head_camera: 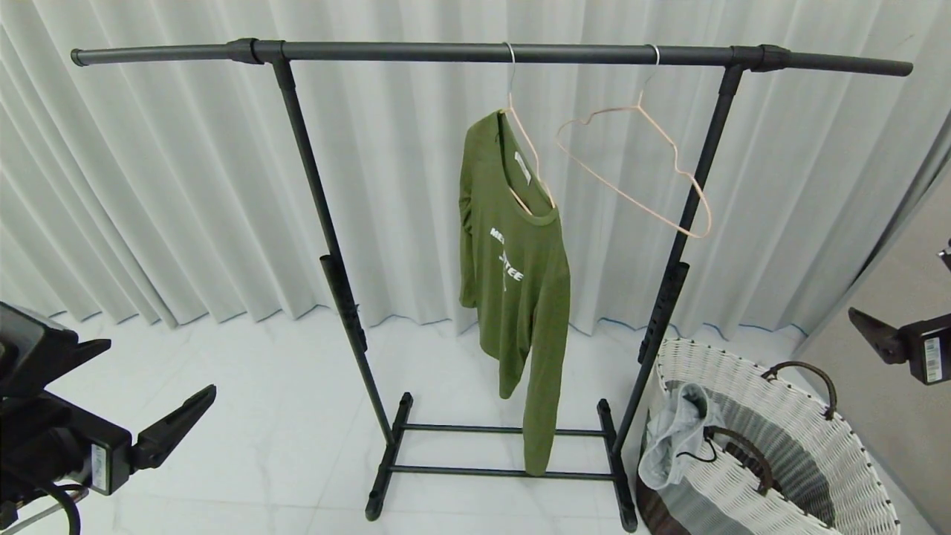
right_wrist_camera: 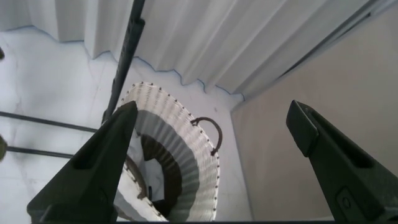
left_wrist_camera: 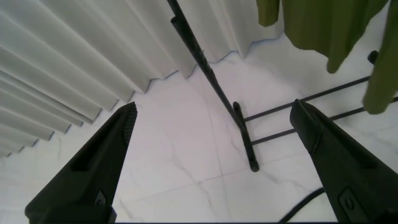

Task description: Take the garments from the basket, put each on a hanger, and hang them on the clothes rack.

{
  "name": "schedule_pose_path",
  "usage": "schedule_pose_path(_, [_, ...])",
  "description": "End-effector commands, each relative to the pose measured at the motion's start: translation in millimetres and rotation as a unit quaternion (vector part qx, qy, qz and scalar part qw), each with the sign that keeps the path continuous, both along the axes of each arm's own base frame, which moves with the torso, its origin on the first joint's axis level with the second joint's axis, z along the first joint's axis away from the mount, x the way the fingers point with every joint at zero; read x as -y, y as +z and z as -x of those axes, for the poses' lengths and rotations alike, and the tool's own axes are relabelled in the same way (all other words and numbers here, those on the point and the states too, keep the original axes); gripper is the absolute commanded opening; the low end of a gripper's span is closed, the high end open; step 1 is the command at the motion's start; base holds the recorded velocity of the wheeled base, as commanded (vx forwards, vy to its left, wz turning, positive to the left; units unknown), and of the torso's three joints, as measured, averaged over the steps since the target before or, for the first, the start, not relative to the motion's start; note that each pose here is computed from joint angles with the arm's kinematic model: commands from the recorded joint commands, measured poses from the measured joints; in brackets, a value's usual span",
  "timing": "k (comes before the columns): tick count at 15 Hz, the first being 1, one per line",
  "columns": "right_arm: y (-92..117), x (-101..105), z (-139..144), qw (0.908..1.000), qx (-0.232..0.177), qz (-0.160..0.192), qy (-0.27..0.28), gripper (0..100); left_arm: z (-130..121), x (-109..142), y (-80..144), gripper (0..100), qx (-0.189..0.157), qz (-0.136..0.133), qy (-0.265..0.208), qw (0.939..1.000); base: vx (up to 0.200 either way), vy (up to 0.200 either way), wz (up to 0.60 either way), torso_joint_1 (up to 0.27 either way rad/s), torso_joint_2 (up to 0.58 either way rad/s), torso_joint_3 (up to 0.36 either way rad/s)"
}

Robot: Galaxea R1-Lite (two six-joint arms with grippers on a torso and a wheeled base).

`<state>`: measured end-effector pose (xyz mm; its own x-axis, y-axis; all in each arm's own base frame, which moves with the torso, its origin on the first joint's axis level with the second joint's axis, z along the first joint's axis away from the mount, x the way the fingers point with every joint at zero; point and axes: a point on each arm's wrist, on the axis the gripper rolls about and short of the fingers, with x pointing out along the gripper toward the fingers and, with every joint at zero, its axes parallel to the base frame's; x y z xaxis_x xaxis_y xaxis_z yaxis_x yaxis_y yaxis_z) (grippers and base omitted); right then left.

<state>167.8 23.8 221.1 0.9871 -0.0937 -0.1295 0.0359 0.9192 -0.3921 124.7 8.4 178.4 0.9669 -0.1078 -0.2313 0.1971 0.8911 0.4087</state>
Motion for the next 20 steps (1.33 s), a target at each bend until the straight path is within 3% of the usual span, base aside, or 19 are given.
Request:
schedule_pose_path(1, [-5.1, 0.0, 0.5, 1.0, -0.009, 0.002, 0.0, 100, -0.7, 5.3, 0.4, 100, -0.003, 0.027, -0.013, 0.9995, 0.0, 0.0, 0.0, -0.183, 0.48, 0.31])
schedule_pose_path(2, [-10.1, 0.9, 1.1, 0.9998, -0.018, 0.004, -0.002, 100, -0.6, 8.2, -0.1, 100, -0.007, 0.047, -0.016, 0.9987, 0.0, 0.0, 0.0, -0.173, 0.49, 0.295])
schedule_pose_path(6, [-32.5, 7.0, 5.4, 0.9981, -0.058, 0.01, -0.019, 100, -5.6, 8.0, -1.5, 100, -0.02, 0.077, 0.004, 0.9969, 0.0, 0.0, 0.0, -0.163, 0.47, 0.306])
schedule_pose_path(10, [-45.4, 9.8, 7.8, 0.9958, -0.086, 0.024, -0.024, 100, -5.2, 9.0, -2.8, 100, -0.022, 0.072, -0.002, 0.9971, 0.0, 0.0, 0.0, -0.134, 0.46, 0.325])
schedule_pose_path(13, [-53.6, 13.1, 8.6, 0.9927, -0.106, 0.051, -0.028, 100, -5.4, 12.8, -1.9, 100, -0.022, 0.072, -0.015, 0.9971, 0.0, 0.0, 0.0, -0.094, 0.44, 0.349])
schedule_pose_path(14, [-54.9, 18.6, 6.7, 0.9897, -0.115, 0.077, -0.038, 100, -5.6, 14.6, -2.1, 100, -0.023, 0.071, -0.022, 0.997, 0.0, 0.0, 0.0, -0.036, 0.25, 0.188])
schedule_pose_path(16, [-54.8, 22.1, 6.2, 0.989, -0.116, 0.081, -0.043, 100, -5.7, 17.7, -2.3, 100, -0.025, 0.073, -0.031, 0.9965, 0.0, 0.0, 0.0, -0.022, 0.12, 0.08])
schedule_pose_path(20, [-55.5, 21.3, 6.3, 0.9888, -0.119, 0.086, -0.028, 100, -5.1, 21.2, -3.4, 100, -0.028, 0.074, -0.043, 0.9959, 0.2, 0.0, 0.0, -0.005, 0.02, 0.021])
